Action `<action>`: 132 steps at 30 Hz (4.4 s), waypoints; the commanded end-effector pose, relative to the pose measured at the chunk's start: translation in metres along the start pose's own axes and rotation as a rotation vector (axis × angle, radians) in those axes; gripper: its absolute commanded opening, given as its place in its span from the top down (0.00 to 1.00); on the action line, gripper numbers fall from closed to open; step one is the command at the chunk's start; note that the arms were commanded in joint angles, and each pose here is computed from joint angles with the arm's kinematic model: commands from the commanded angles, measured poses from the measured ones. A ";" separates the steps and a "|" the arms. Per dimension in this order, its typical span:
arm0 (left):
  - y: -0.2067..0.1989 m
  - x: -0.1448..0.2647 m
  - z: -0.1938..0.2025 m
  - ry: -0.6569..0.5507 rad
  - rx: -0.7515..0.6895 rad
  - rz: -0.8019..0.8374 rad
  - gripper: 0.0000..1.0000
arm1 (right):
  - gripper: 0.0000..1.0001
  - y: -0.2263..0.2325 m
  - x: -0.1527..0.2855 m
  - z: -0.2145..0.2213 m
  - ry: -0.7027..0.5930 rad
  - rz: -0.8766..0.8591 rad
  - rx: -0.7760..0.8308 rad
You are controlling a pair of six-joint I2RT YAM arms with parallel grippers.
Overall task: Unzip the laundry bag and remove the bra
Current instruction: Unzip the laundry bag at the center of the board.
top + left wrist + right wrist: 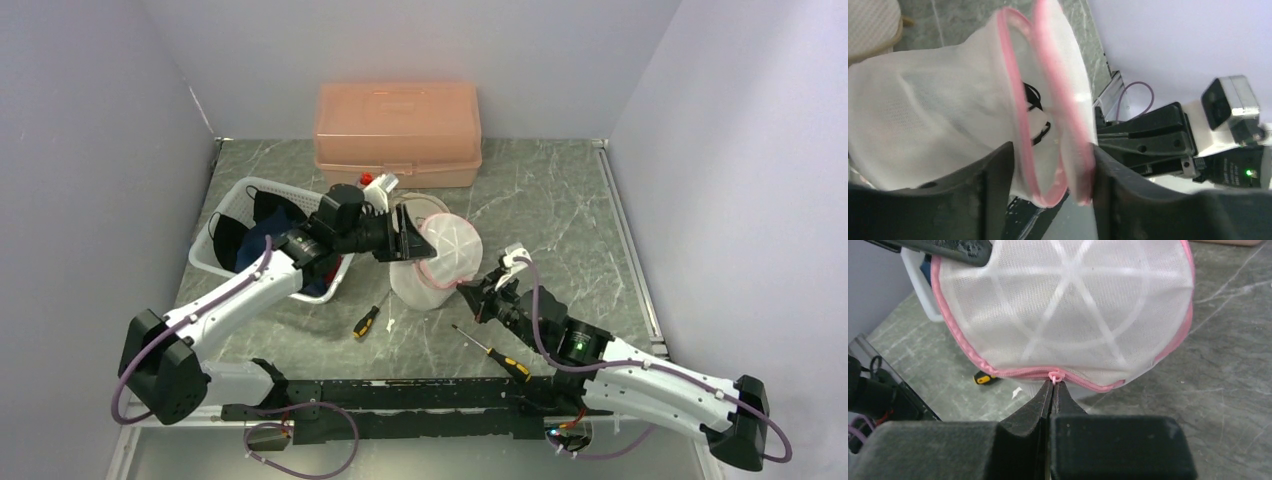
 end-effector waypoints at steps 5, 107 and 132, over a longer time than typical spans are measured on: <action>0.048 -0.013 0.059 0.091 0.120 -0.070 0.09 | 1.00 -0.008 -0.008 0.027 0.070 0.024 -0.022; 0.038 -0.009 0.071 -0.018 0.393 -0.423 0.79 | 0.69 -0.014 -0.007 0.039 0.187 0.146 -0.074; 0.018 0.045 0.012 -0.092 -0.075 -0.470 0.17 | 0.26 -0.009 -0.034 -0.026 0.002 0.252 -0.083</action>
Point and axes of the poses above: each gripper's point midway between its finger pads, its own x axis back along the fingers, its own y axis along the line the jaws close on, z = x × y, the point moved 5 cm from there along x, back along the fingers, and after that the axes turned 14 degrees about -x, right-handed, at the moved point
